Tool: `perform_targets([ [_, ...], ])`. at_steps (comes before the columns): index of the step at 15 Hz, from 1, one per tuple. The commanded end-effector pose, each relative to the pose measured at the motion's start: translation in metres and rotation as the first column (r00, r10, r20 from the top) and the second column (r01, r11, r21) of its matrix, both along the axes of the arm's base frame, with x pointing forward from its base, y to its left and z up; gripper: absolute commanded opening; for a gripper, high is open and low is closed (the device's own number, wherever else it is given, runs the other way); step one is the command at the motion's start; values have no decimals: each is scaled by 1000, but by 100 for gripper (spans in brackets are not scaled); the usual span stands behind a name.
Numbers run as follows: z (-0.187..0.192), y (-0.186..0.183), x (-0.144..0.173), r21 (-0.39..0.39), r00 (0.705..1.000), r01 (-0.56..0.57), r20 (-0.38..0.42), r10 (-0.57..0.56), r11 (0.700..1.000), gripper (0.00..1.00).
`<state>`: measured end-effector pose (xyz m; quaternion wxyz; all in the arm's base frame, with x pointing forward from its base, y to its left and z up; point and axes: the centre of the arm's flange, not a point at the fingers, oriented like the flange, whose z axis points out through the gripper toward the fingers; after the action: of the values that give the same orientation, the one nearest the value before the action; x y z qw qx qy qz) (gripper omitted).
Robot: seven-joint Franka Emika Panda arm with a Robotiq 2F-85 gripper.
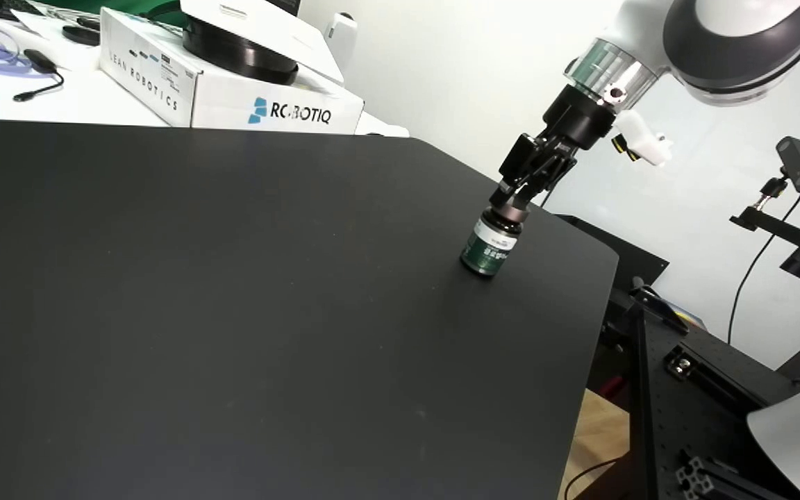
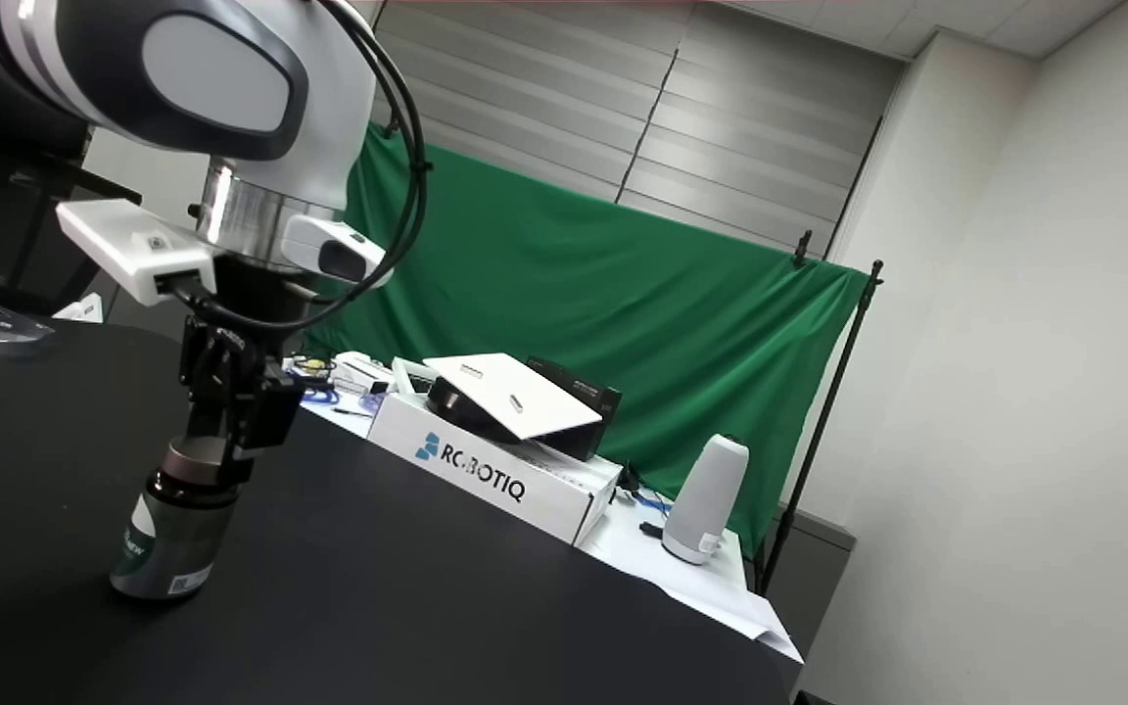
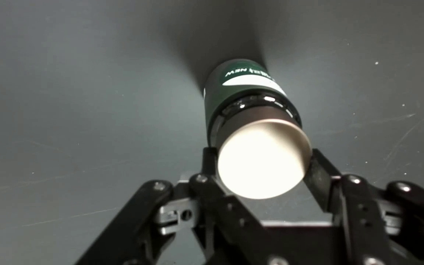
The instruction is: Move the object to the left side of the table
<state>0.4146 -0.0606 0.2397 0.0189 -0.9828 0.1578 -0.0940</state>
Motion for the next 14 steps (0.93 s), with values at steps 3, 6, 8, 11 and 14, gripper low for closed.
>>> perform_targets([
  [3, 51, 13, -7, 30, 994, -107, -14, 107, 994, 36],
  [6, 90, 25, -12, 9, 987, -163, -10, 163, 987, 36],
  [8, 110, 37, -12, -29, 978, -209, 0, 209, 977, 36],
  [11, 125, 62, -1, -83, 952, -306, -2, 307, 948, 36],
  [14, 126, 99, 21, -144, 915, -400, -5, 404, 905, 36],
])
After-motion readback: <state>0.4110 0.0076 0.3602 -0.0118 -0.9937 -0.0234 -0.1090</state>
